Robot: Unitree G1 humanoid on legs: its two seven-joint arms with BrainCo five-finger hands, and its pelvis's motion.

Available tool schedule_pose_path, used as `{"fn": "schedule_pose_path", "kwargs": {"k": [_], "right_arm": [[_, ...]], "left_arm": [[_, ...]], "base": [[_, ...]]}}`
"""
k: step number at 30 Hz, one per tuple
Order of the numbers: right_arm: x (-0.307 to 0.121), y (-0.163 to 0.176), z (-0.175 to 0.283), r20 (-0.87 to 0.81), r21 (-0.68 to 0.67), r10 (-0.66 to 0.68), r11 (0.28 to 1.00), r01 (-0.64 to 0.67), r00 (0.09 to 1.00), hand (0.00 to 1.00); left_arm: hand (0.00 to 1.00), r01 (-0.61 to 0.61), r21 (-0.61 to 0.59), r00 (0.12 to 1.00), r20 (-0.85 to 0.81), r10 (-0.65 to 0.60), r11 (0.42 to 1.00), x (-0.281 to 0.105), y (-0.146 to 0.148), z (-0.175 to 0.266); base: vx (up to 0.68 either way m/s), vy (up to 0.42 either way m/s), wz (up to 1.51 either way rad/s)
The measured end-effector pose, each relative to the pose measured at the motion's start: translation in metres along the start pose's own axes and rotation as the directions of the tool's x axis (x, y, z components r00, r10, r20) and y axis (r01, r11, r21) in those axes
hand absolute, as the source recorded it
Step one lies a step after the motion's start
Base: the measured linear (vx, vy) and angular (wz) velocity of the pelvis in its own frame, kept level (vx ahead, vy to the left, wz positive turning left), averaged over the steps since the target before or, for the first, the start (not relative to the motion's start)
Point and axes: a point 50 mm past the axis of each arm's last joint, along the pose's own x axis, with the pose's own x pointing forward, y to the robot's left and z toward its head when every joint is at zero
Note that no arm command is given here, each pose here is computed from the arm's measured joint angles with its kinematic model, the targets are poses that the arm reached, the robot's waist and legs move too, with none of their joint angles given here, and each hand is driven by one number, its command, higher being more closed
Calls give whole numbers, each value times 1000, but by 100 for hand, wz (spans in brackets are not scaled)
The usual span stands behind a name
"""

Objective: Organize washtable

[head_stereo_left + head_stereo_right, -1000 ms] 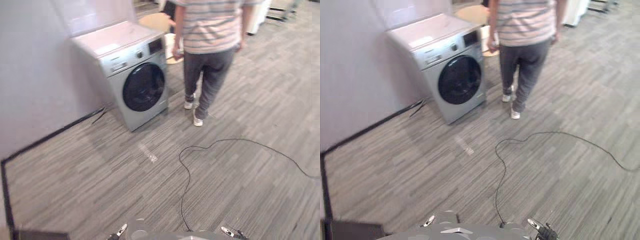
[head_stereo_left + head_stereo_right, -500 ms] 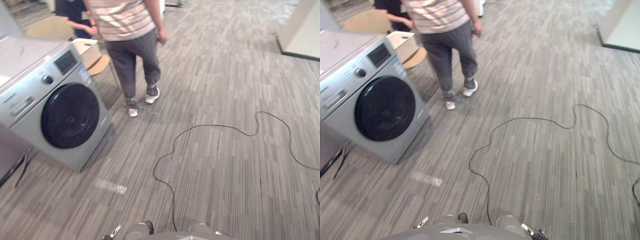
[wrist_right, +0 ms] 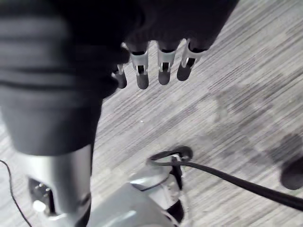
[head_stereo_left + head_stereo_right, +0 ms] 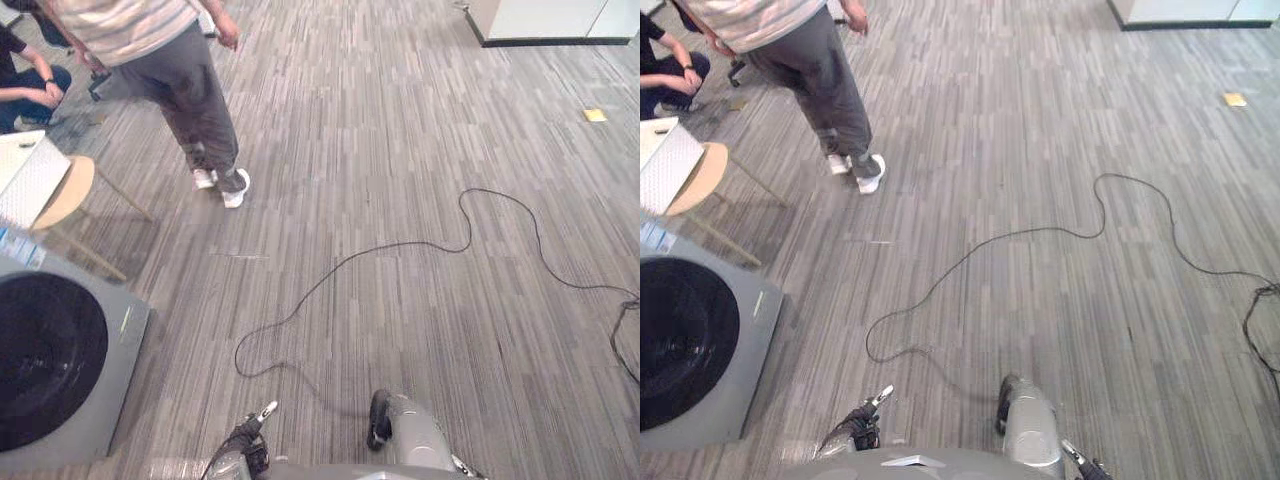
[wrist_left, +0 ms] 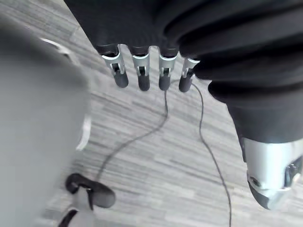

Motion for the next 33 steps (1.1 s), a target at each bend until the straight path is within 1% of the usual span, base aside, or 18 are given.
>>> {"fn": "schedule_pose_path", "kwargs": {"k": [2,5,7,10,11,13,16,18,20,22,23,24,25,26,28,30,32,33], "right_arm": [[1,2,4,10,-5,6,1000,-6,1000,0],[5,19,19,41,-43,54,998,-52,998,0],[7,34,32,74,-54,88,995,-84,993,0],[8,38,42,102,-106,108,990,-97,989,0],[6,38,28,69,-117,112,988,-103,991,0],[5,35,22,56,-122,109,987,-102,992,0],[1,41,2,2,-86,129,988,-128,992,0],[2,36,5,11,-65,117,991,-116,993,0],[3,28,11,30,-75,102,992,-100,994,0],[2,20,5,19,-61,82,995,-81,996,0],[1,17,0,8,-50,71,996,-70,997,0],[-2,13,-11,-25,-24,56,998,-56,998,0],[-7,5,-28,-74,-5,29,1000,-29,997,0],[-12,-7,-42,-117,-7,0,1000,-1,993,0],[-16,-12,-55,-157,29,-18,999,23,987,0],[-17,-28,-50,-138,43,-60,997,67,989,0],[-10,-23,-28,-74,42,-52,998,55,996,0],[-6,-13,-17,-42,34,-24,999,25,999,0]], "left_arm": [[0,-14,-18,1000,17,15,1000,0,4,3],[0,-21,-16,996,87,23,1000,1,11,19],[0,-36,-16,993,107,38,999,1,17,25],[0,-72,-20,996,46,73,997,-4,26,3],[0,-126,-16,992,-28,125,992,-11,45,-18],[0,-161,-24,983,-98,158,987,-16,54,-36],[0,-190,42,973,-127,194,981,-18,71,-36],[0,-171,65,977,-118,178,983,-16,67,-31],[0,-121,83,989,-76,128,989,-9,50,-18],[0,-49,125,998,32,45,991,3,23,21],[0,-31,129,998,66,23,991,6,15,32],[0,-3,125,990,138,-15,992,8,1,51],[0,19,101,984,174,-36,995,7,-9,57],[0,34,66,986,163,-45,997,5,-15,47],[0,47,2,993,111,-47,999,2,-23,28],[0,60,-48,997,57,-58,997,-1,-29,9],[0,21,-76,999,39,-18,997,-1,-15,4],[0,-6,-75,1000,26,8,997,-2,-5,0]], "base": [[533,-308,-33],[381,-191,-28],[-187,-47,-53],[20,9,-53],[509,37,-44],[669,85,-26],[610,58,26],[365,-44,-12],[17,-11,-18],[-328,68,25],[-347,112,51],[-272,52,58],[-58,-102,68],[145,-175,57],[482,-270,49],[627,-312,7],[680,-364,-29],[669,-338,-10]]}}
